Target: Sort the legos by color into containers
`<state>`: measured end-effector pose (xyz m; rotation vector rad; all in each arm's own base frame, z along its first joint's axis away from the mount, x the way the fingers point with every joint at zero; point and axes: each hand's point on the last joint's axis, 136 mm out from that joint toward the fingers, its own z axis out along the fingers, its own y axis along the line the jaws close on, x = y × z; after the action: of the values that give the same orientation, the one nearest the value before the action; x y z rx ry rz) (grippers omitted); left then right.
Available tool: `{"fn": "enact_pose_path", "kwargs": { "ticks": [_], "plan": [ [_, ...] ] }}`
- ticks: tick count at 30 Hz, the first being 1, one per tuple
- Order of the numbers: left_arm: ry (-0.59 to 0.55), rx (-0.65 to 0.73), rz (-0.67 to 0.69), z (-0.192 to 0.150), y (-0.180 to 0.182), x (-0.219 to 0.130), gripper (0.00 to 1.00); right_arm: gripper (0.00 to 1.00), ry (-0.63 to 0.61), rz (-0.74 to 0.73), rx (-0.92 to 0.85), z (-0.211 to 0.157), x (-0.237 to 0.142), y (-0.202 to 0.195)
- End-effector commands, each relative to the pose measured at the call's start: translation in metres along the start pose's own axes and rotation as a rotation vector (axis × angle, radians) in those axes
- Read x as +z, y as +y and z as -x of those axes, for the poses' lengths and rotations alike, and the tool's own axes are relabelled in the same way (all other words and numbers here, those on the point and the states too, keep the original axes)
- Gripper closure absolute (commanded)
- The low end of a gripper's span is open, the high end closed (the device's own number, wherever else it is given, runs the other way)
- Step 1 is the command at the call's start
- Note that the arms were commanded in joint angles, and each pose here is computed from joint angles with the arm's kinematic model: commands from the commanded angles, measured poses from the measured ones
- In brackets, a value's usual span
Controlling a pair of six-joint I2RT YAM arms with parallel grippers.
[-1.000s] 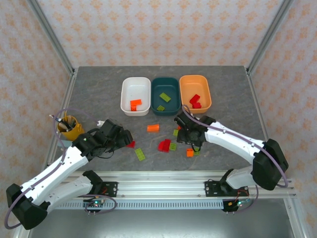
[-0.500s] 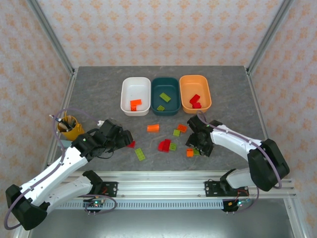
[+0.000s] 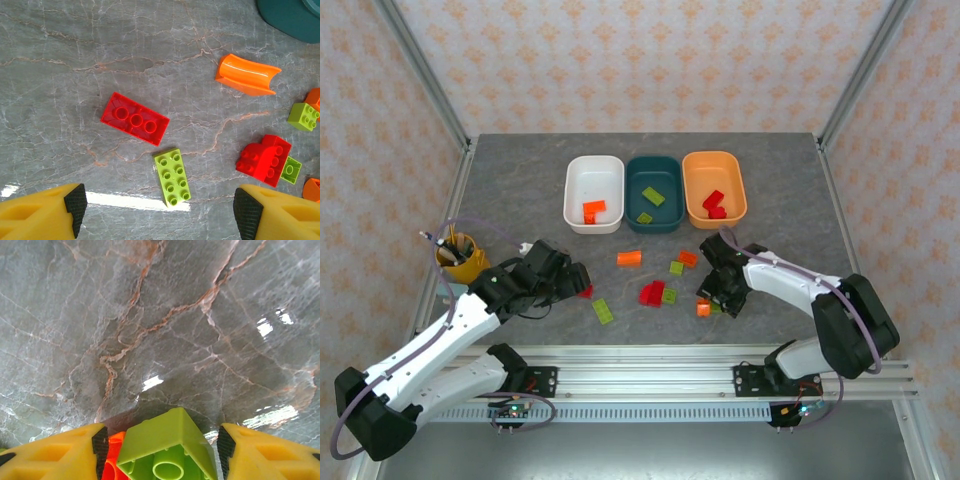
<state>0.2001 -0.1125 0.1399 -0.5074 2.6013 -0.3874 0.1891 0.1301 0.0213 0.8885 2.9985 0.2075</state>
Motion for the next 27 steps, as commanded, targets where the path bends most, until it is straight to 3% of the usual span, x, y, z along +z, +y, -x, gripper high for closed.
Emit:
{"fn": "enact_pose_path", "kwargs": {
  "ticks": [1, 12, 19, 23, 27],
  "plan": [
    [-0.011, 0.008, -0.029, 0.004, -0.008, -0.003, 0.20, 0.42, -0.015, -0.029, 0.036, 0.002, 0.001, -0.007],
    [-0.002, 0.014, -0.052, 0.003, -0.015, 0.001, 0.20, 0.58, -0.092, -0.023, 0.055, 0.018, -0.008, 0.000],
    [0.029, 0.044, -0.126, 0.005, -0.042, 0.006, 0.20, 0.66, -0.181, -0.005, 0.022, 0.036, -0.033, 0.013],
    [0.013, 0.049, -0.140, 0.014, -0.054, 0.004, 0.20, 0.70, -0.246, 0.045, -0.055, 0.050, -0.058, 0.035],
    [-0.010, 0.047, -0.125, 0.027, -0.064, 0.001, 0.20, 0.71, -0.323, 0.104, -0.208, 0.066, -0.090, 0.083]
  ]
}}
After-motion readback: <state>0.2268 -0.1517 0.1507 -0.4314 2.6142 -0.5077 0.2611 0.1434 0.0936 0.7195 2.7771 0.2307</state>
